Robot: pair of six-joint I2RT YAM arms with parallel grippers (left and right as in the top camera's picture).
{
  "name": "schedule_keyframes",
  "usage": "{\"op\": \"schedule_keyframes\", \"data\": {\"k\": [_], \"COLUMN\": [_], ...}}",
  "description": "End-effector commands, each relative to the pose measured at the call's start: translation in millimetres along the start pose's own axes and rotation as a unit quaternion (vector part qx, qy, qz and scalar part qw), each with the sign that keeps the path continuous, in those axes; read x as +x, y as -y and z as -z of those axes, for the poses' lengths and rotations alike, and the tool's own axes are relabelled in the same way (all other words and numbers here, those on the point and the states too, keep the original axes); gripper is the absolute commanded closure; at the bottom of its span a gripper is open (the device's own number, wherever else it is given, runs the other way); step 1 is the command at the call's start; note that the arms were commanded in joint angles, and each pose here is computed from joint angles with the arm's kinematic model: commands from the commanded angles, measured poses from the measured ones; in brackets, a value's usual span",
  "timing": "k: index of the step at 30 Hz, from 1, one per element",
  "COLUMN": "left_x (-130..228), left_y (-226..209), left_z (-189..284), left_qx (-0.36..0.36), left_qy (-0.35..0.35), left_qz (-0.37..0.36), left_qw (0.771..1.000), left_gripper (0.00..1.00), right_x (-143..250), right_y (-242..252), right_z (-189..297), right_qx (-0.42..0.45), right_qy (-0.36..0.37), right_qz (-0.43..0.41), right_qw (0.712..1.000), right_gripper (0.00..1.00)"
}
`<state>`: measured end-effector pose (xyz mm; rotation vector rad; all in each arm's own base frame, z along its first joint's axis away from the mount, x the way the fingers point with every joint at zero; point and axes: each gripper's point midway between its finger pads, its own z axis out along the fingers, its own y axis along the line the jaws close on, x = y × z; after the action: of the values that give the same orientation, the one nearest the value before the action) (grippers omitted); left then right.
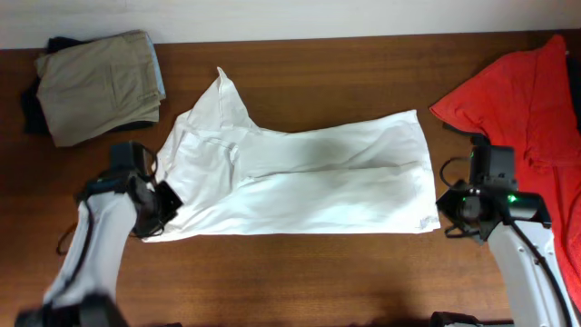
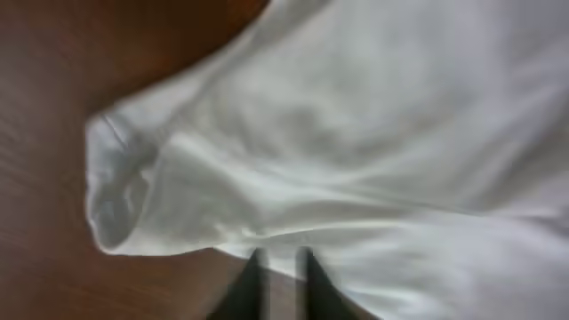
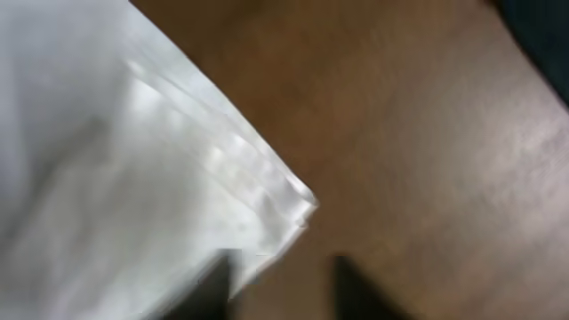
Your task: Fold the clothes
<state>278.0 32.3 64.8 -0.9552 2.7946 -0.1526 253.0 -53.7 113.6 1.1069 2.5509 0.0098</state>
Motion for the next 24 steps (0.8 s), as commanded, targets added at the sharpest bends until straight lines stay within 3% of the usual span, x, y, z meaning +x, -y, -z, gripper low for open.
{"op": "schedule_keyframes", "data": {"k": [1, 2, 3, 5, 9, 14, 18, 24], "left_x": [-21, -25, -27, -29, -43, -64, -82, -103], "left_y": [19, 33, 47, 76, 131, 192, 226, 237], "left_z": [39, 51, 60, 78, 106, 107, 65, -2], "left_qx": [0.047, 0.077, 0.103, 0.151, 0.190, 0.208, 0.197, 0.162], "left_qy": [0.069, 0.078, 0.082, 0.088, 0.112, 0.113, 0.082, 0.047], "left_qz": [-0.015, -0.031, -0.052, -0.098, -0.167, -0.207, -0.218, -0.210], "left_qw": [0.996, 0.993, 0.990, 0.980, 0.961, 0.949, 0.952, 0.963], "left_gripper": [0.39, 0.19, 0.07, 0.01, 0.01, 0.01, 0.01, 0.01], "right_x": [-38, -49, -55, -72, -110, -125, -117, -109], "right_y": [-44, -59, -69, -94, -148, -187, -195, -194], "right_z": [36, 47, 54, 71, 91, 56, -15, -90], "right_qx": [-0.089, -0.121, -0.140, -0.190, -0.281, -0.329, -0.307, -0.276], "right_qy": [0.056, 0.070, 0.078, 0.096, 0.131, 0.088, 0.032, 0.003], "right_qz": [0.048, 0.054, 0.059, 0.064, 0.079, 0.065, 0.066, 0.092], "right_qw": [0.993, 0.989, 0.985, 0.975, 0.947, 0.938, 0.949, 0.957], "right_gripper": [0.01, 0.01, 0.01, 0.01, 0.01, 0.01, 0.01, 0.01]}}
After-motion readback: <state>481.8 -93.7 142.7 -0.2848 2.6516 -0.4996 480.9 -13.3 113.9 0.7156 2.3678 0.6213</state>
